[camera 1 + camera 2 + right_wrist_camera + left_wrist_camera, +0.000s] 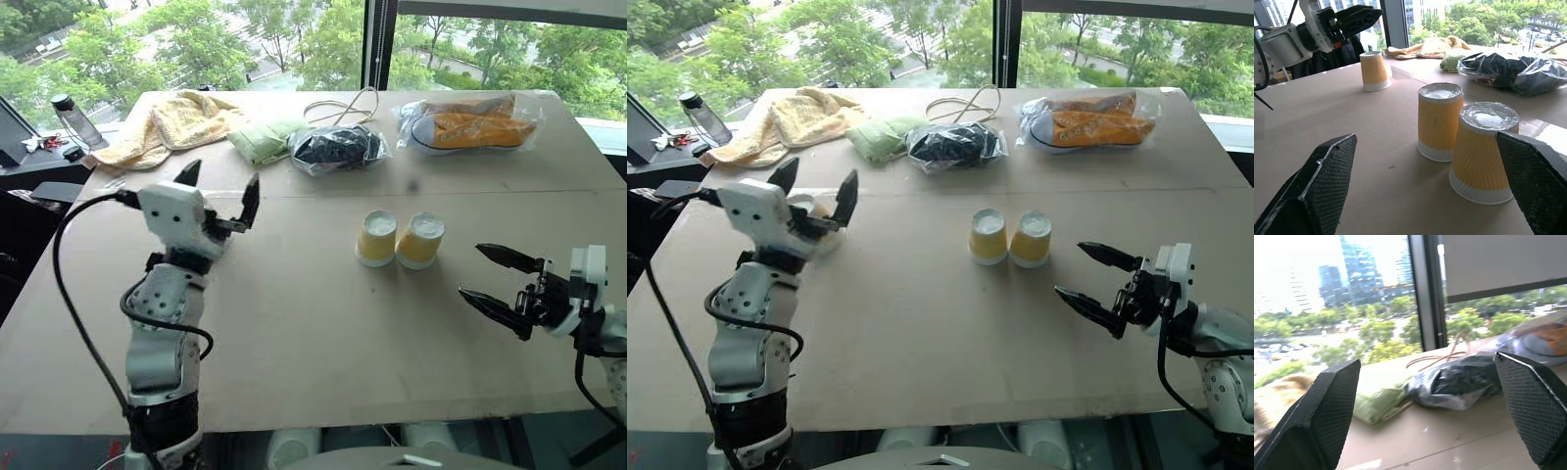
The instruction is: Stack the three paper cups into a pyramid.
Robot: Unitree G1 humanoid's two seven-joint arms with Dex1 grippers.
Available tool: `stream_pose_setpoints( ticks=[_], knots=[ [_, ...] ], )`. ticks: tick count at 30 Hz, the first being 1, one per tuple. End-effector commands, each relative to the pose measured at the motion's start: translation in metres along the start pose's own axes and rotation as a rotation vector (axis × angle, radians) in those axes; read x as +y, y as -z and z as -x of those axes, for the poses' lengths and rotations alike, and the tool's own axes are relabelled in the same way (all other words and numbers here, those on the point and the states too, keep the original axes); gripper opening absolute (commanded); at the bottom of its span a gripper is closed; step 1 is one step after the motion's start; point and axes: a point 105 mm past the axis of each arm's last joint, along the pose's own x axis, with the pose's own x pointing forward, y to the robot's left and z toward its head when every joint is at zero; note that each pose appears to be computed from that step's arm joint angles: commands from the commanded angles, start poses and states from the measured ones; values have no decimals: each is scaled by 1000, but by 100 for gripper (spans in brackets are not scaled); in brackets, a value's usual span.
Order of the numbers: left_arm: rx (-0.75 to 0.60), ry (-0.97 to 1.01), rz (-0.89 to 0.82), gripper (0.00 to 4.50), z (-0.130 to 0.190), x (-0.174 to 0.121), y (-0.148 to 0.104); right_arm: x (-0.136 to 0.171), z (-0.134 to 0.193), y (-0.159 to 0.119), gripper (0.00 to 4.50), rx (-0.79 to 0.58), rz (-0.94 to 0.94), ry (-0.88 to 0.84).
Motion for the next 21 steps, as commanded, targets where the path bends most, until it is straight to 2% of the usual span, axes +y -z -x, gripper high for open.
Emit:
stream_pose_setpoints(
  ticks=[1,5,9,14,21],
  knots=[
    [38,-81,-43,448,11,14,7,8,-9,-21,450,-62,27,-72],
    [103,-127,-15,448,11,23,27,17,-21,-31,450,-94,20,-144],
    [132,-134,-9,448,10,22,36,20,-27,-36,450,-105,23,-168],
    [196,-169,32,448,6,24,60,23,-31,-39,450,-112,18,-180],
    [196,-128,31,448,-8,19,68,20,-31,-37,450,-112,28,-164]
  ],
)
